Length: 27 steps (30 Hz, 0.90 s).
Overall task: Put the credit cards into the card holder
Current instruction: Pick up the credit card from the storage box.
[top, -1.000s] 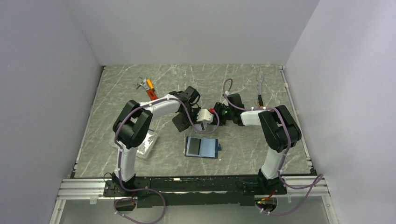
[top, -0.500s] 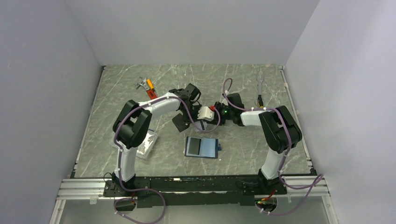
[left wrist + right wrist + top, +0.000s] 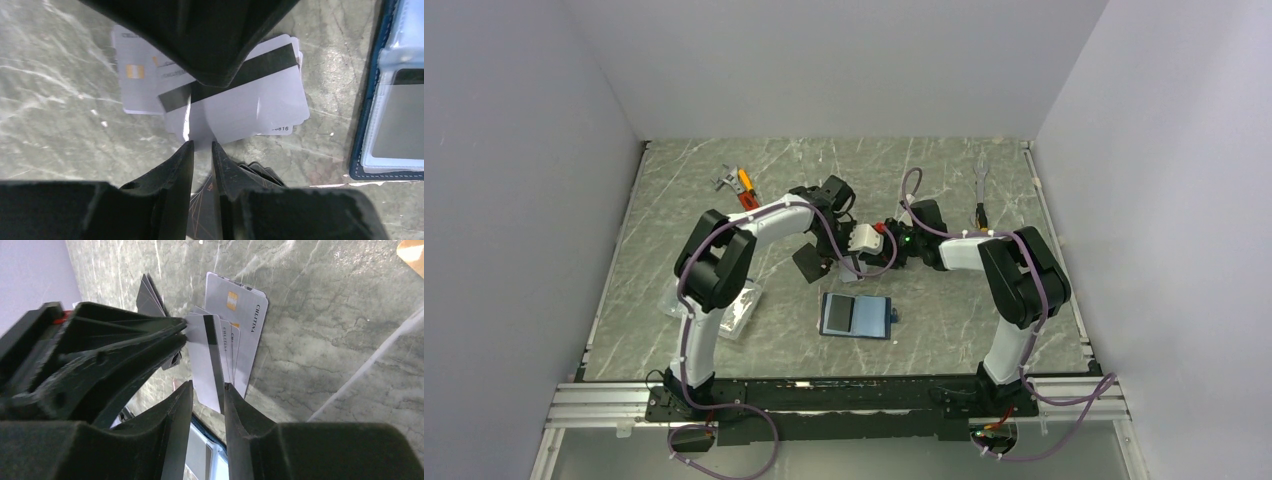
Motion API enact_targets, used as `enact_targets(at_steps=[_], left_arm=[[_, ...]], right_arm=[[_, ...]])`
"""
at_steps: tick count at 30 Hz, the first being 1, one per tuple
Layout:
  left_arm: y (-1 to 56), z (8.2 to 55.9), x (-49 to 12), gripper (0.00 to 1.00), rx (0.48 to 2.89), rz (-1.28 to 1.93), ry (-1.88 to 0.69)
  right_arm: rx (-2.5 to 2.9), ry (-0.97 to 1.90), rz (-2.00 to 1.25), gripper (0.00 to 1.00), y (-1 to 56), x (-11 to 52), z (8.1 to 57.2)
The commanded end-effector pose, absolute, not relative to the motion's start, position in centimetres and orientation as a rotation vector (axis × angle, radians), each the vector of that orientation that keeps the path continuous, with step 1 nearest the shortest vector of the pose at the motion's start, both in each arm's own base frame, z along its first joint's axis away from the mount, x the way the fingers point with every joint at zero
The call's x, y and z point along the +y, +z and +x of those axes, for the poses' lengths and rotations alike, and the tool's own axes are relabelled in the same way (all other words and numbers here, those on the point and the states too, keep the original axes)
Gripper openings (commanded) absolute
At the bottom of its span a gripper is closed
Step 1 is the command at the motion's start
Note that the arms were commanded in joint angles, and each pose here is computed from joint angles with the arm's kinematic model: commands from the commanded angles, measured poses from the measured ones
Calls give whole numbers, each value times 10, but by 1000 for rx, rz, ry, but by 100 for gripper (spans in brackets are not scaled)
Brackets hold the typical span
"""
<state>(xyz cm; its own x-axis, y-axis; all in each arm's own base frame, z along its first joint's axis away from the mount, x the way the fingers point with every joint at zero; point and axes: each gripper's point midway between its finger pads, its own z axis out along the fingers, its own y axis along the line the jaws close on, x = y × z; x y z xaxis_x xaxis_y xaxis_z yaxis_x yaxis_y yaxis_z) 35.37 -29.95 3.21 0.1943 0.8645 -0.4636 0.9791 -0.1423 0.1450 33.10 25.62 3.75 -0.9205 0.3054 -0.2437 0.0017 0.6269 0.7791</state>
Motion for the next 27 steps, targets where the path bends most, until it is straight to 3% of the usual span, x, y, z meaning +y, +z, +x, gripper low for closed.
enact_targets(at_steps=[1,27], left_arm=[[28,356,-300,25,1713,2109,-372],[19,346,-305,23,1705,2147,-376]], right_arm=[[2448,1236,224,32,47,261,335],[2501,1321,229,32,28,277,323]])
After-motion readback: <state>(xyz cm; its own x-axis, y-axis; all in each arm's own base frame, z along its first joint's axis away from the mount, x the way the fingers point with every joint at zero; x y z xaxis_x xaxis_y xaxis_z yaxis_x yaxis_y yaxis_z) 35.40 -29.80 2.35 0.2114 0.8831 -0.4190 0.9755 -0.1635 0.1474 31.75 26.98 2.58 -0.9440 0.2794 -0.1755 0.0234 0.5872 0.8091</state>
